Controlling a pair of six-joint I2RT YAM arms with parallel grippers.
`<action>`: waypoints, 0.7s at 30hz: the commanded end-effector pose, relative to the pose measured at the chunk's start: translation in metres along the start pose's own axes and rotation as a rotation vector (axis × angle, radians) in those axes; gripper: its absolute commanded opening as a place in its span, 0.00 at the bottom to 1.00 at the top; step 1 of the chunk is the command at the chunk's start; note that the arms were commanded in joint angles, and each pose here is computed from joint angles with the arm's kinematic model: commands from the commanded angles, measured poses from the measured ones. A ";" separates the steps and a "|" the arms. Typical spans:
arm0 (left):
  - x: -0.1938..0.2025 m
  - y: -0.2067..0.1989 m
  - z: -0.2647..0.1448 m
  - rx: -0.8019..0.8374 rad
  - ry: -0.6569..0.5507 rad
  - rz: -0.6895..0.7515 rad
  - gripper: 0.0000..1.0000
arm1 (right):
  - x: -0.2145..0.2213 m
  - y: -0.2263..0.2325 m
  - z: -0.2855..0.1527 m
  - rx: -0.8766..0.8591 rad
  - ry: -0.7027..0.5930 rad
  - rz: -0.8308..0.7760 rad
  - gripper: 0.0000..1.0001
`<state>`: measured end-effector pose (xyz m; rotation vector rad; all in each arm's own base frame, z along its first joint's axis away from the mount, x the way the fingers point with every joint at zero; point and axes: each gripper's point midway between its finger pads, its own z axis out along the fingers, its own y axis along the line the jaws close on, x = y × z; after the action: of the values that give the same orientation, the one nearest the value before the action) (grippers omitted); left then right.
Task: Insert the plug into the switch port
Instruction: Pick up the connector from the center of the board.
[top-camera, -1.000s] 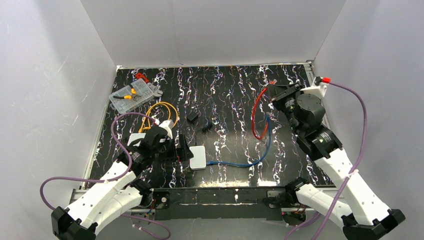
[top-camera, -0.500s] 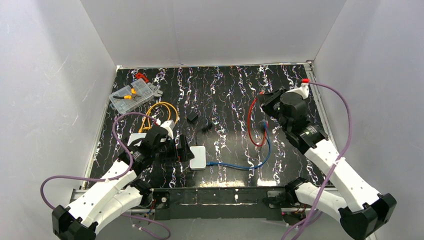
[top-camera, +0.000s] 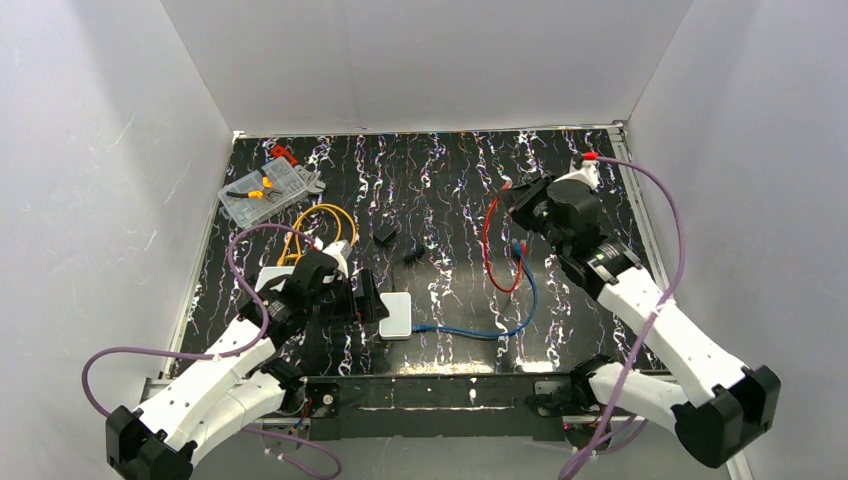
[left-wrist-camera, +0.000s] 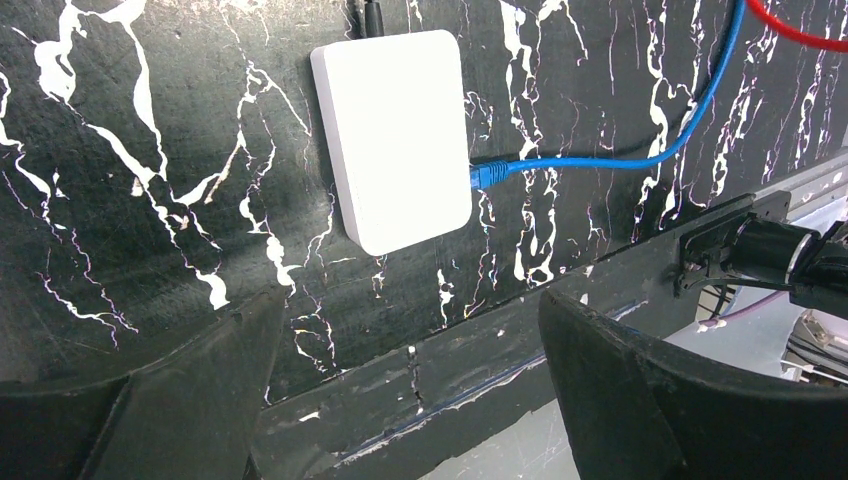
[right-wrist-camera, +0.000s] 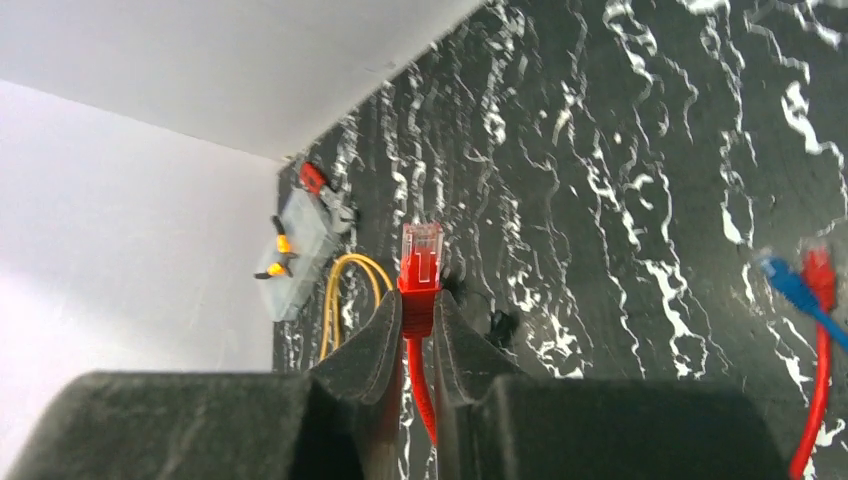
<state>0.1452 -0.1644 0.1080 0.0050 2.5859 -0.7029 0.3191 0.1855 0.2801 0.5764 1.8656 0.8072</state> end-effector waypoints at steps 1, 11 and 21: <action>0.003 0.001 -0.001 0.003 0.004 0.017 0.98 | -0.099 0.098 -0.087 -0.329 -0.267 0.001 0.01; 0.003 0.002 0.001 0.003 0.008 0.017 0.98 | -0.023 0.039 -0.031 -0.200 -0.063 -0.007 0.01; 0.004 0.000 0.000 0.012 0.007 0.019 0.98 | -0.046 0.102 -0.078 -0.459 -0.071 -0.174 0.01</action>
<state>0.1457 -0.1655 0.1091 0.0101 2.5801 -0.7110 0.2974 0.1922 0.2998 0.3738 1.8291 0.8784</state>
